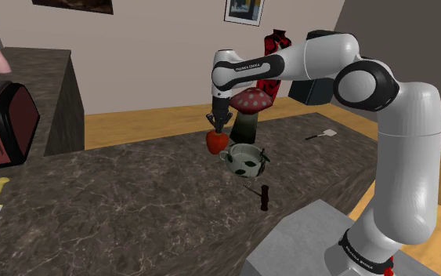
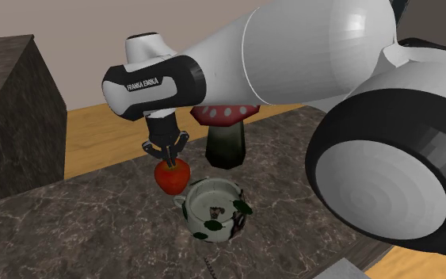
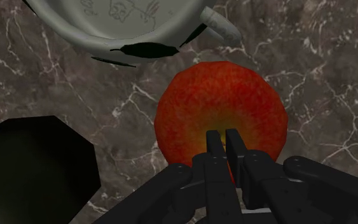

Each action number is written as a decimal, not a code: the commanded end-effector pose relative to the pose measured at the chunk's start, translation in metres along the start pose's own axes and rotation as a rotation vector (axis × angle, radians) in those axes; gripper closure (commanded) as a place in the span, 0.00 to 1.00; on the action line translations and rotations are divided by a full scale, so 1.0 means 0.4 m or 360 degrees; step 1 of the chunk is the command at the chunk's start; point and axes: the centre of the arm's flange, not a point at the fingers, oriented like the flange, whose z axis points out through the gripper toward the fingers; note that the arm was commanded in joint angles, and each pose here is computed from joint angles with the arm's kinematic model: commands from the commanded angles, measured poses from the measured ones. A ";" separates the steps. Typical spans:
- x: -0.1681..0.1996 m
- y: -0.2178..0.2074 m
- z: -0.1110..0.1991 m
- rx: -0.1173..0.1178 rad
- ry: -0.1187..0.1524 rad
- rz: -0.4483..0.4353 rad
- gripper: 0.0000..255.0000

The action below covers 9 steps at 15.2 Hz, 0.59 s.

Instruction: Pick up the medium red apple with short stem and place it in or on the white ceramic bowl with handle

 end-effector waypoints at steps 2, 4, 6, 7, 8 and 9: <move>0.000 0.000 0.000 0.0000 0.0000 0.0000 1.00; 0.000 0.000 0.000 0.0000 0.0000 0.0000 1.00; -0.002 0.000 -0.026 0.0000 0.0000 0.0000 1.00; -0.004 0.000 -0.039 0.0000 0.0000 0.0000 1.00; -0.005 0.000 -0.052 0.0000 0.0000 0.0000 1.00; -0.006 0.000 -0.065 0.0000 0.0000 0.0000 1.00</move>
